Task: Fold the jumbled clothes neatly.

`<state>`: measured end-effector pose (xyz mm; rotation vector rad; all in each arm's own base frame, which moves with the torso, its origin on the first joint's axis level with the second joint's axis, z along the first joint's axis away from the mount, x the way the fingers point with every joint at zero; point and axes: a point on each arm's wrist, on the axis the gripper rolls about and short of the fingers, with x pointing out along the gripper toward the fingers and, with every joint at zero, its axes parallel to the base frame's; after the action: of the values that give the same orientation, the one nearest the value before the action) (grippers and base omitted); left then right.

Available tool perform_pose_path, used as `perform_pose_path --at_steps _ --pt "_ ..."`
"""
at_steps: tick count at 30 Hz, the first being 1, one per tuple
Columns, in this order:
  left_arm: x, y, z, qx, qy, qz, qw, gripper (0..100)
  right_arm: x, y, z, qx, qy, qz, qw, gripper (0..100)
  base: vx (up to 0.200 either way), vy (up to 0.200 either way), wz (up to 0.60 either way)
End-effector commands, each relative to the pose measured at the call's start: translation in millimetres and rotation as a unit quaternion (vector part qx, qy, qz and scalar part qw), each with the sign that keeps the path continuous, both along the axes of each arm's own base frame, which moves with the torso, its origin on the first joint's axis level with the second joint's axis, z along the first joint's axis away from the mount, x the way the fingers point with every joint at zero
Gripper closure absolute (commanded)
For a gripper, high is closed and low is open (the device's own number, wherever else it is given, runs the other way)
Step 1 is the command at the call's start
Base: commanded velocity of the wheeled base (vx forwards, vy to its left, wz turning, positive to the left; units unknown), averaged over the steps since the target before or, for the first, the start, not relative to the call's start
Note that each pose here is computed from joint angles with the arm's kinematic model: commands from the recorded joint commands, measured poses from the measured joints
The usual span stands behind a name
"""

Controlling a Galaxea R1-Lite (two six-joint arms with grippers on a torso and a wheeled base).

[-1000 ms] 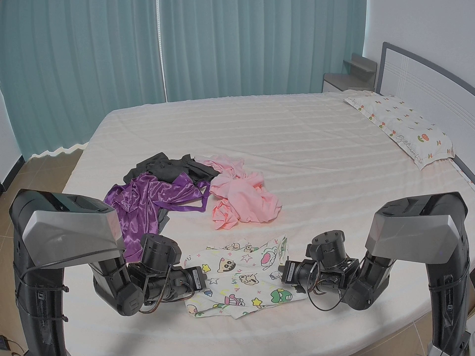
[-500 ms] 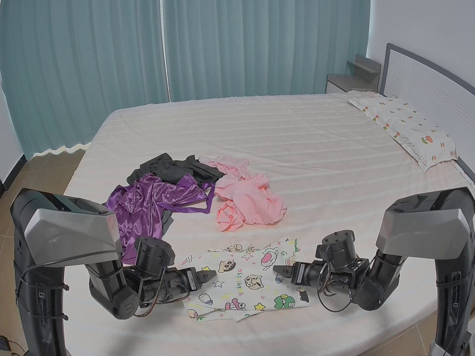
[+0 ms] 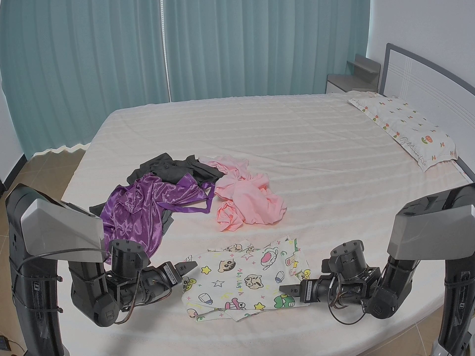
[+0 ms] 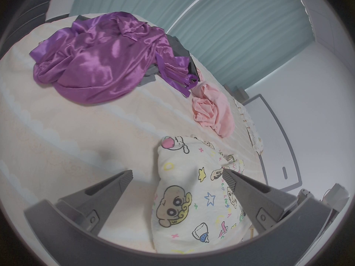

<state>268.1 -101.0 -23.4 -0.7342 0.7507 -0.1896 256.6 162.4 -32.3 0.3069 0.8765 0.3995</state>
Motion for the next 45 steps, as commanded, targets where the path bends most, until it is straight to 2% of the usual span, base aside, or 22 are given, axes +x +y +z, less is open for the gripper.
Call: perform_pose_path --at_steps 1,6,13,20,27,28,31,33,37,39,44,45 --pt "-2 7 0 -0.003 0.006 0.013 0.9999 0 -6 3 -1 -0.014 0.006 0.017 0.9997 100 0.0 0.0 0.0" --pt "-4 10 2 -0.003 0.006 0.017 0.9998 0 -11 -1 2 -0.033 0.016 0.026 0.999 100 0.0 0.0 0.0" --pt "-4 10 0 -0.002 0.009 0.017 0.9998 0 -14 -13 13 -0.042 0.003 0.026 0.9988 100 0.0 0.0 0.0" --pt "-4 11 -1 -0.001 0.01 0.019 0.9998 0 -13 -21 12 -0.077 0.033 0.032 0.996 100 0.0 0.0 0.0" --pt "-4 11 -3 0.0 0.012 0.019 0.9997 0 -9 -19 11 -0.074 0.027 0.032 0.9964 100 0.0 0.0 0.0" --pt "-4 11 -2 -0.001 0.012 0.019 0.9998 0 -9 -19 12 -0.074 0.026 0.032 0.9964 0 0.0 0.0 0.0" --pt "-4 11 -3 0.0 0.012 0.019 0.9997 0 -9 -19 14 -0.07 0.017 0.032 0.9969 0 0.0 0.0 0.0" --pt "-4 11 -3 0.0 0.012 0.019 0.9997 0 -4 -22 21 -0.062 -0.006 0.021 0.9979 0 0.0 0.0 0.0" --pt "-4 11 -3 0.0 0.013 0.019 0.9997 0 10 -33 53 -0.021 -0.064 -0.011 0.9977 0 0.0 0.0 0.0" --pt "-4 11 -3 0.0 0.012 0.019 0.9997 0 26 -30 60 0.002 -0.08 -0.018 0.9967 0 0.0 0.0 0.0" --pt "-4 11 -3 0.0 0.012 0.019 0.9997 0 57 -18 52 0.027 -0.084 -0.04 0.9953 0 0.0 0.0 0.0" --pt "-4 11 -3 0.0 0.012 0.019 0.9997 0 70 -13 36 0.021 -0.071 -0.04 0.9964 0 0.0 0.0 0.0"
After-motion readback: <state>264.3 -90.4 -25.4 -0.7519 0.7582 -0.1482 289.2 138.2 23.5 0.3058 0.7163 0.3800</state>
